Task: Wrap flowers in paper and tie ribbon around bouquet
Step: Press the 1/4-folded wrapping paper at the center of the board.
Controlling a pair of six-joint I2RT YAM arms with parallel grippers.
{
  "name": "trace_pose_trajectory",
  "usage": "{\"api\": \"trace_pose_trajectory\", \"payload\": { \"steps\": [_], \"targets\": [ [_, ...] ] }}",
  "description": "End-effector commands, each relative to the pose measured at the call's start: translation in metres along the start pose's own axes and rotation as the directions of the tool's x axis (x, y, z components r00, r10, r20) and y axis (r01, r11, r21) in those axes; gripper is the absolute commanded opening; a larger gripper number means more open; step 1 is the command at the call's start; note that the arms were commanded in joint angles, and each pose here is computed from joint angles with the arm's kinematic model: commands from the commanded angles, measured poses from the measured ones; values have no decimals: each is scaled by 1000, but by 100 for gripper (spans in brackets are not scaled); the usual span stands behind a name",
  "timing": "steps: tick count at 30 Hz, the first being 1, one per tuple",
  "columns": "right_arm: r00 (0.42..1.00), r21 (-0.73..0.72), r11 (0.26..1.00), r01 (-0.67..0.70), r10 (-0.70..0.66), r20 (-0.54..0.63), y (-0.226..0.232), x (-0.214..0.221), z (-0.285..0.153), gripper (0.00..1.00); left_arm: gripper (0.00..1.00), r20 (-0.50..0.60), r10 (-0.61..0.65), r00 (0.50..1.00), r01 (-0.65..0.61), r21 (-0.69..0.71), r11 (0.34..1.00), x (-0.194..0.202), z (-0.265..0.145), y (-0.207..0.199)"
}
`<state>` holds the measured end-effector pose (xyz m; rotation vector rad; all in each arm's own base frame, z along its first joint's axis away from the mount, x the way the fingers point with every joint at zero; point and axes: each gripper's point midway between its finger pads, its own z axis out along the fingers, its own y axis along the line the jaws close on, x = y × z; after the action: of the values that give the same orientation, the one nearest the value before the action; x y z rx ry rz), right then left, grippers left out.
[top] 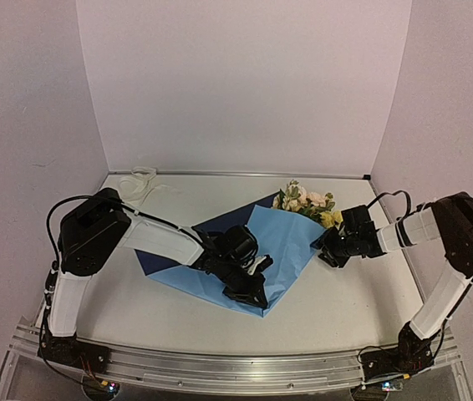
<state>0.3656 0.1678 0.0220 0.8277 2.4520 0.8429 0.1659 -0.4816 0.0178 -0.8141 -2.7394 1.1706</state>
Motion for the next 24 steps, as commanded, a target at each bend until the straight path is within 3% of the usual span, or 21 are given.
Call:
{"api": "trace_pose_trajectory", "payload": {
  "steps": [1,8,15,24],
  "targets": [
    [999,-44,999,13,-11,35,18,-21,4,42,7,-34,6,999,-8,-62,998,8,-2,7],
    [999,-47,999,5,-3,47,22,-33,10,29,7,-34,32,999,-34,-53,998,6,-6,0],
    [998,-49,999,22,-19,63,24,-37,5,4,11,1,81,997,-81,-31,996,-4,-21,-20],
    [997,-34,998,44,-42,64,23,-34,-4,0,15,72,135,988,-137,17,990,-21,-51,-58]
  ]
}}
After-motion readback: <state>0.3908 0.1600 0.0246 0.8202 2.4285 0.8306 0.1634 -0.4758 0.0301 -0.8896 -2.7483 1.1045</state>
